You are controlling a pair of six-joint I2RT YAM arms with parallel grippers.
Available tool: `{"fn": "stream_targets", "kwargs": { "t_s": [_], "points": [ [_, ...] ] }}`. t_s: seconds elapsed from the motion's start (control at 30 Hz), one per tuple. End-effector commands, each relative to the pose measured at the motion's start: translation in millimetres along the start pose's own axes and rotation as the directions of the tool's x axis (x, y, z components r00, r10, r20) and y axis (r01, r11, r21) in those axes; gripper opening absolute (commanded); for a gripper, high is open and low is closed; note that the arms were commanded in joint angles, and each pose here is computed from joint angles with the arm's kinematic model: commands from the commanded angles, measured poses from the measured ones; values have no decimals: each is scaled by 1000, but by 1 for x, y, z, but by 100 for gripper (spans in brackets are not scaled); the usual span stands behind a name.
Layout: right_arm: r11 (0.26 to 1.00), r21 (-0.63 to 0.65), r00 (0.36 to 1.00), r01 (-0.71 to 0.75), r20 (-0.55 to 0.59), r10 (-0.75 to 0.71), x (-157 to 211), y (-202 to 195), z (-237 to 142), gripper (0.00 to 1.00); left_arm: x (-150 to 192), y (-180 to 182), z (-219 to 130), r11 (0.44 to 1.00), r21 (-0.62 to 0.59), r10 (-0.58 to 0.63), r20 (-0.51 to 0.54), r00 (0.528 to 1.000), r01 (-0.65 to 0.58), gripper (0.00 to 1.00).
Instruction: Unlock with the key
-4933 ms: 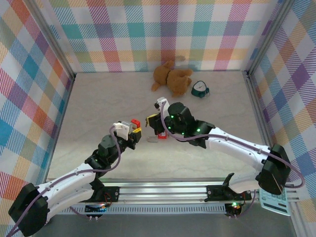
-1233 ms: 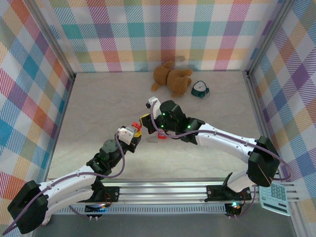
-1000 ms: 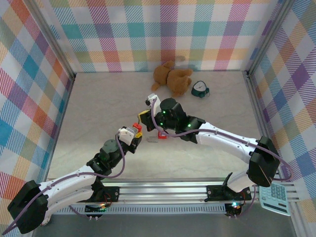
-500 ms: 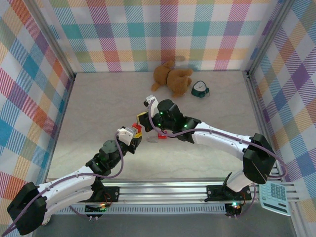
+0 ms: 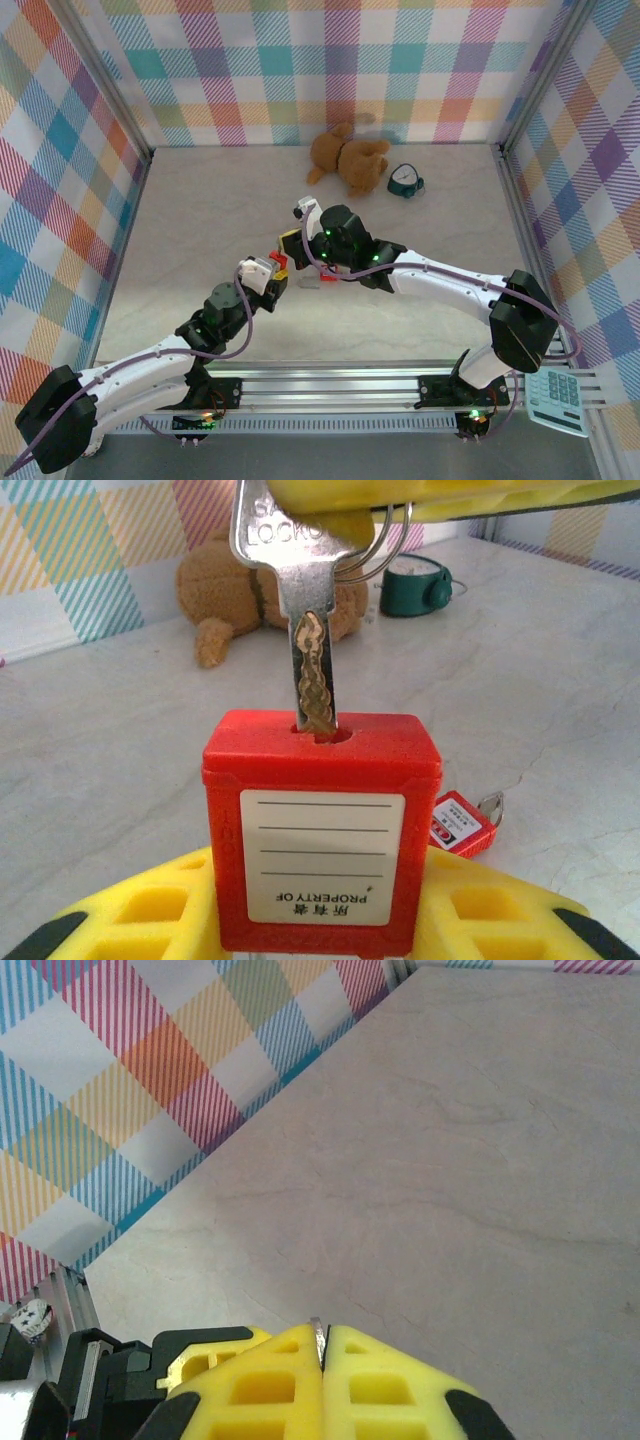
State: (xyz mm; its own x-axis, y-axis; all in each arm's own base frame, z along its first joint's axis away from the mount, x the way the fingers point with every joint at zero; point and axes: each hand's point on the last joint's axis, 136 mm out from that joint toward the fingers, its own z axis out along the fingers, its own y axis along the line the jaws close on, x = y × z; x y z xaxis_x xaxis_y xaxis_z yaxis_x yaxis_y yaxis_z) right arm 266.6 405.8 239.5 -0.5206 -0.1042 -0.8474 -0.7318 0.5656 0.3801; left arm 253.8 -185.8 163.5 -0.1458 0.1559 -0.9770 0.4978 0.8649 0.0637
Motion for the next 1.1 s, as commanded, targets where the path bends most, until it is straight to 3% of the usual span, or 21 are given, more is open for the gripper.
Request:
{"fn": "stream_targets", "kwargs": {
  "t_s": [0.0, 0.63, 1.07],
  "points": [
    [1000, 21, 999, 5, -43, -4, 17, 0, -4, 0, -46, 6, 0, 997, -33, -68, 128, 989, 73, 13],
    [997, 50, 992, 50, -121, -44, 53, 4, 6, 0, -78, 5, -2, 988, -10, -150, 179, 972, 155, 11],
    [1000, 27, 982, 8, -187, -3, 68, 7, 8, 0, -96, -3, -12, 1000, 23, -16, 228, 974, 12, 11]
  ]
}}
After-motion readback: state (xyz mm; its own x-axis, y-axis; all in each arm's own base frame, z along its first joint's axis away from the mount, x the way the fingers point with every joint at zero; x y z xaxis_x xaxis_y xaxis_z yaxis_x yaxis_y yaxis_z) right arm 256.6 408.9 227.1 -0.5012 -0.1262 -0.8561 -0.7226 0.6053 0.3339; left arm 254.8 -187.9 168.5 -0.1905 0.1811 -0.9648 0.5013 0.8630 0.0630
